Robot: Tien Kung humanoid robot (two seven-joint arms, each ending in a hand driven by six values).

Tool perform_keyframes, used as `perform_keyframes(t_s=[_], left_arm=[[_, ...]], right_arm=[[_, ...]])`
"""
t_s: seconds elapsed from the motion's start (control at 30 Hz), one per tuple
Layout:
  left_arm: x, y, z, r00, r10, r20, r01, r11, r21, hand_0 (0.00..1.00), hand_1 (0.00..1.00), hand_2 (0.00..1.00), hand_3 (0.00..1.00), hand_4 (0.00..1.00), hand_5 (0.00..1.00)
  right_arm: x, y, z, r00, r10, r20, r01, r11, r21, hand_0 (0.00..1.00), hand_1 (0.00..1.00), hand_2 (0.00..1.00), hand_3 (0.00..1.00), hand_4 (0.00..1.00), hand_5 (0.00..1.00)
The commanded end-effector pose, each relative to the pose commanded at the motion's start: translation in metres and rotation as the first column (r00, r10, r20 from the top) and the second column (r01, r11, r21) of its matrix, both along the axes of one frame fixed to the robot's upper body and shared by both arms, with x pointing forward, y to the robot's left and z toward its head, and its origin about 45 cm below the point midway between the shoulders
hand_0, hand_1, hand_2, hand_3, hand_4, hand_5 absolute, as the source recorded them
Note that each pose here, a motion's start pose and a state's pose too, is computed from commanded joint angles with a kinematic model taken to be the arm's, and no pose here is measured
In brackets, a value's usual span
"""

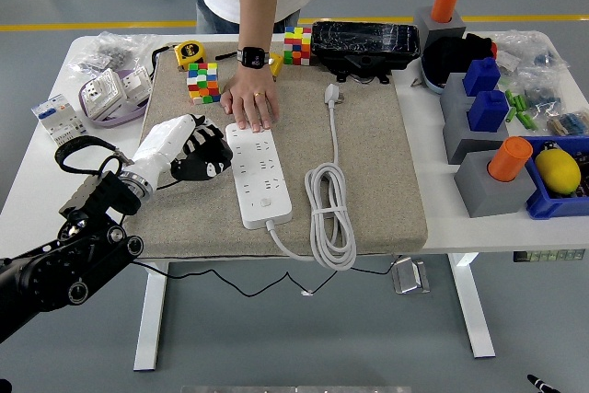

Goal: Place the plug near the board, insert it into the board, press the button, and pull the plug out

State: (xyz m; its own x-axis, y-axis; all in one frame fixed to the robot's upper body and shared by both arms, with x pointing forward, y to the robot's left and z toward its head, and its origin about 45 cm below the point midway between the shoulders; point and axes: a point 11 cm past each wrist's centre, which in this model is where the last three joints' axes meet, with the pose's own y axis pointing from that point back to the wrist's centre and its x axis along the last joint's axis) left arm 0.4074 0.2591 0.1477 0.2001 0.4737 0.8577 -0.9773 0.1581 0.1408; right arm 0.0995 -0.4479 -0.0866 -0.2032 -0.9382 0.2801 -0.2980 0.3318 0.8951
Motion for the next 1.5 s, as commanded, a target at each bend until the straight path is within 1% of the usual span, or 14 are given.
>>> perform_keyframes(t_s=[0.17,0.2,0.37,0.4,0.57,0.6,0.73,0.77,0.8,1.03,1.17,1.2,1.4,1.5], left_arm=[[-0.0006,0.014,-0.009,0.999,0.038,-0.021,-0.038,0.999,0.012,0.333,0.404,0.442,0.532,0.694,0.006],[-0.0011,0.016,-0.010,0.999,0.042,-0.027,-0.041,0.999,0.006,0.406,0.458,0.514,0.553,0.751,0.121],[-0.0029,0.017,-0.015,0.998,0.045,-0.043,-0.044,0.999,0.015,0.406,0.458,0.514,0.553,0.751,0.121],[-0.0031,0.017,-0.015,0.998,0.044,-0.044,-0.044,0.999,0.014,0.571,0.626,0.597,0.606,0.929,0.281],[-0.0042,0.018,-0.018,0.997,0.050,-0.061,-0.049,0.999,0.021,0.571,0.626,0.597,0.606,0.929,0.281],[-0.0046,0.018,-0.019,0.997,0.050,-0.060,-0.049,0.999,0.022,0.640,0.707,0.705,0.720,0.998,0.396],[-0.0055,0.019,-0.019,0.997,0.053,-0.058,-0.052,0.998,0.020,0.640,0.707,0.705,0.720,0.998,0.396],[-0.0059,0.019,-0.018,0.997,0.054,-0.058,-0.053,0.998,0.016,0.640,0.707,0.705,0.720,0.998,0.396],[-0.0061,0.018,-0.016,0.997,0.054,-0.048,-0.054,0.999,0.008,0.665,0.727,0.735,0.756,0.998,0.505],[-0.0083,0.018,0.000,0.996,0.092,0.019,-0.088,0.985,-0.151,0.645,0.704,0.708,0.740,0.998,0.502],[-0.0126,0.026,0.004,0.983,0.177,-0.038,-0.179,0.925,-0.335,0.645,0.704,0.708,0.740,0.998,0.502],[-0.0147,0.029,0.005,0.978,0.199,-0.057,-0.205,0.897,-0.391,0.539,0.618,0.599,0.619,0.908,0.341],[-0.0223,0.033,0.006,0.952,0.249,-0.180,-0.307,0.735,-0.604,0.537,0.603,0.581,0.607,0.860,0.343],[-0.0232,0.034,0.010,0.946,0.255,-0.201,-0.323,0.681,-0.657,0.537,0.603,0.581,0.607,0.860,0.343]], right_arm=[[0.001,0.000,0.000,1.000,0.004,0.000,-0.004,1.000,0.000,0.604,0.639,0.636,0.554,0.952,0.487],[0.001,0.000,0.000,1.000,0.004,0.001,-0.004,1.000,0.000,0.604,0.640,0.636,0.553,0.952,0.487],[0.001,0.001,0.000,1.000,0.004,0.001,-0.004,1.000,0.001,0.604,0.640,0.636,0.553,0.952,0.487],[0.001,0.001,0.000,1.000,0.004,0.001,-0.004,1.000,0.001,0.604,0.640,0.636,0.553,0.951,0.486],[0.000,0.000,0.000,1.000,0.005,-0.002,-0.005,1.000,0.001,0.604,0.640,0.636,0.553,0.951,0.486],[0.000,0.001,0.000,1.000,0.004,-0.002,-0.004,1.000,0.001,0.603,0.639,0.636,0.553,0.951,0.486],[-0.001,0.001,-0.001,1.000,0.003,-0.004,-0.003,1.000,0.001,0.603,0.639,0.636,0.553,0.951,0.486],[-0.002,0.001,-0.001,1.000,0.003,-0.005,-0.003,1.000,0.002,0.603,0.639,0.636,0.553,0.951,0.486],[-0.002,0.001,-0.001,1.000,0.003,-0.005,-0.003,1.000,0.001,0.604,0.640,0.635,0.553,0.951,0.486],[0.000,0.001,0.000,1.000,0.000,0.000,0.000,1.000,0.002,0.604,0.640,0.635,0.553,0.952,0.487],[0.000,0.000,0.000,1.000,0.000,-0.001,0.000,1.000,0.000,0.604,0.640,0.635,0.553,0.952,0.487],[-0.001,0.000,0.000,1.000,-0.001,-0.003,0.001,1.000,-0.001,0.604,0.639,0.635,0.553,0.952,0.487],[0.000,0.000,-0.001,1.000,-0.001,-0.005,0.001,1.000,-0.001,0.604,0.640,0.638,0.553,0.952,0.487],[0.002,0.002,-0.001,1.000,0.003,-0.002,-0.003,1.000,0.001,0.604,0.640,0.638,0.553,0.952,0.487]])
